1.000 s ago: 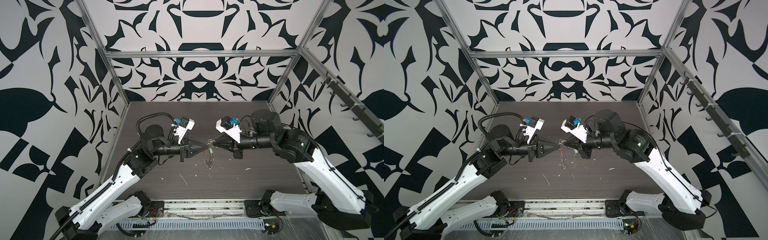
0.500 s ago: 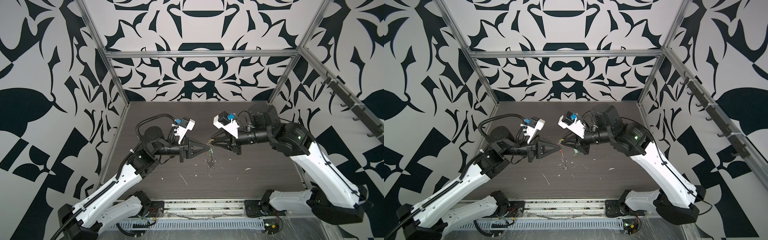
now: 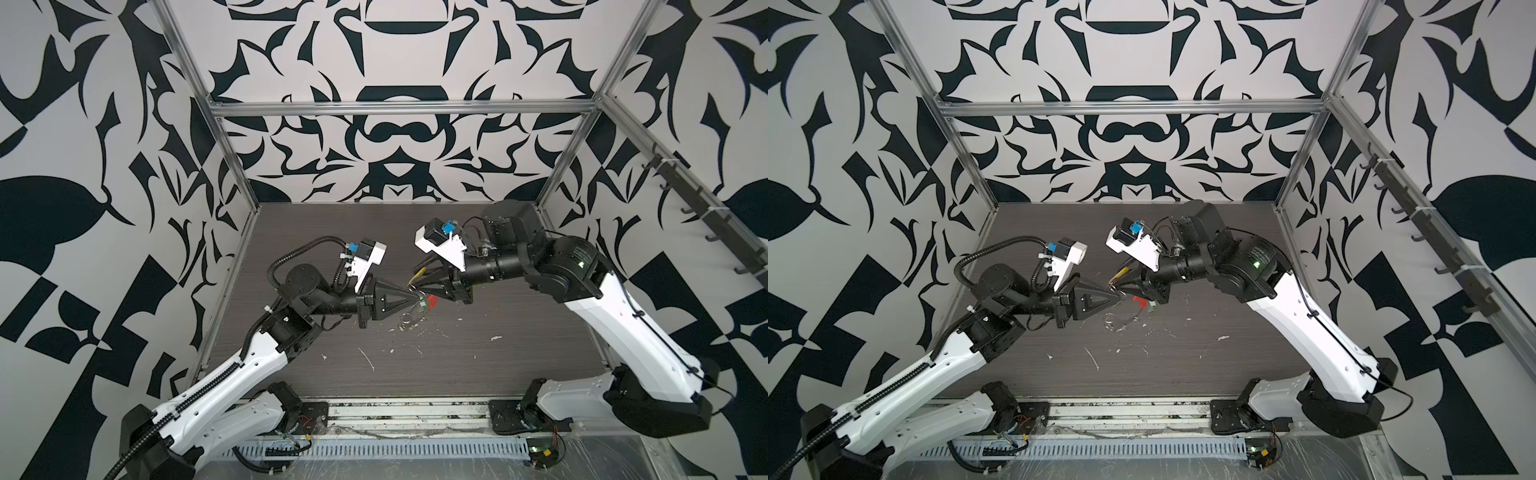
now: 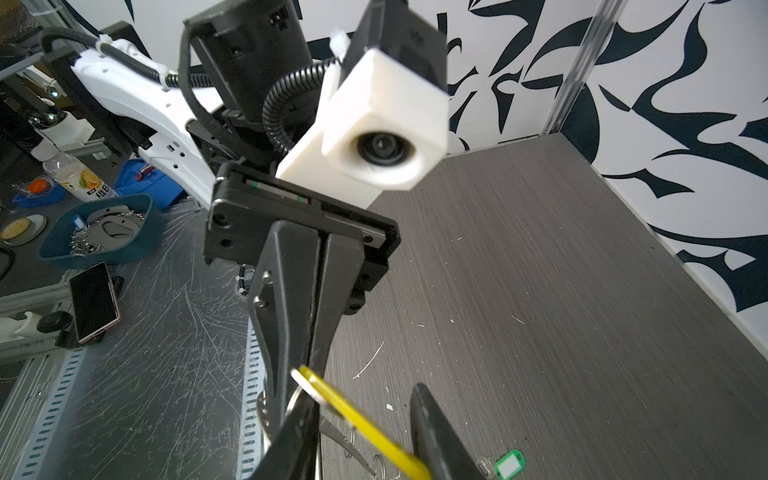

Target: Remove the keys from the keyring

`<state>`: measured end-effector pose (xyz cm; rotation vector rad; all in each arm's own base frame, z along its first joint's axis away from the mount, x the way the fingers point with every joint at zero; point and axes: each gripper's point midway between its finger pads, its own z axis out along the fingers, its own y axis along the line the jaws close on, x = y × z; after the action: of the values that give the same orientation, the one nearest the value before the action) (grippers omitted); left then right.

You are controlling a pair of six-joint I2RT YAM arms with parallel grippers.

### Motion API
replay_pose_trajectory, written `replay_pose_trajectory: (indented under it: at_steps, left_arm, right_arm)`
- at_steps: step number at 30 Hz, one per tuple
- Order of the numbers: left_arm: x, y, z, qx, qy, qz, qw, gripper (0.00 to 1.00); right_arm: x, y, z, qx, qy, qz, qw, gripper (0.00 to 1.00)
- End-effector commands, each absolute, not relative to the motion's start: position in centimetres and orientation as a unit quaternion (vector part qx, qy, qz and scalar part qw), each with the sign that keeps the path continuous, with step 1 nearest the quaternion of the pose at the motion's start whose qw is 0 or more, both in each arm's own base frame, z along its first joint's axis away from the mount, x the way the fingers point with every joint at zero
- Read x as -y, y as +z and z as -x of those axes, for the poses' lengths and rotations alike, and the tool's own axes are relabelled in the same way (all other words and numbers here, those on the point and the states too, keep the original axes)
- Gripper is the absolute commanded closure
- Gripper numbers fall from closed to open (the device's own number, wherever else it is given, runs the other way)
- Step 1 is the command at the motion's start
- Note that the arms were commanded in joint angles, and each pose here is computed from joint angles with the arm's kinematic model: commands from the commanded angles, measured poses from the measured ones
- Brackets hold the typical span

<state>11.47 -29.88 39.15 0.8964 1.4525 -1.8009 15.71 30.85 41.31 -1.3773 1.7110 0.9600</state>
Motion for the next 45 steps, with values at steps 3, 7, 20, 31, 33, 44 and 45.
replay_pose_trajectory:
  at_steps: [3, 7, 20, 31, 33, 44, 45]
  left_arm:
    - [29.7, 39.8, -11.2, -0.524, -0.700, -0.337, 0.349, 1.00]
    - [29.5, 39.5, -11.6, -0.520, -0.699, -0.326, 0.367, 1.00]
    - [28.2, 39.6, -13.1, -0.505, -0.683, -0.282, 0.446, 1.00]
    - [27.4, 39.4, -13.7, -0.501, -0.676, -0.259, 0.475, 1.00]
    - [27.2, 39.5, -13.8, -0.499, -0.674, -0.254, 0.481, 1.00]
    - [26.0, 40.0, -14.0, -0.495, -0.651, -0.241, 0.522, 1.00]
    - [25.9, 40.1, -14.0, -0.496, -0.649, -0.242, 0.524, 1.00]
  right_arm:
    - [-32.8, 43.8, -16.3, -0.639, 0.397, 0.527, 0.395, 0.56]
    - [-33.3, 43.7, -17.1, -0.657, 0.396, 0.507, 0.393, 0.55]
    - [-35.2, 44.5, -18.8, -0.689, 0.405, 0.453, 0.394, 0.54]
    - [-35.7, 45.7, -19.6, -0.708, 0.398, 0.443, 0.380, 0.51]
    - [-35.6, 46.2, -19.8, -0.705, 0.395, 0.438, 0.394, 0.51]
    - [-31.4, 48.0, -19.0, -0.668, 0.385, 0.396, 0.499, 0.51]
    - [-31.1, 47.7, -18.6, -0.662, 0.391, 0.395, 0.503, 0.51]
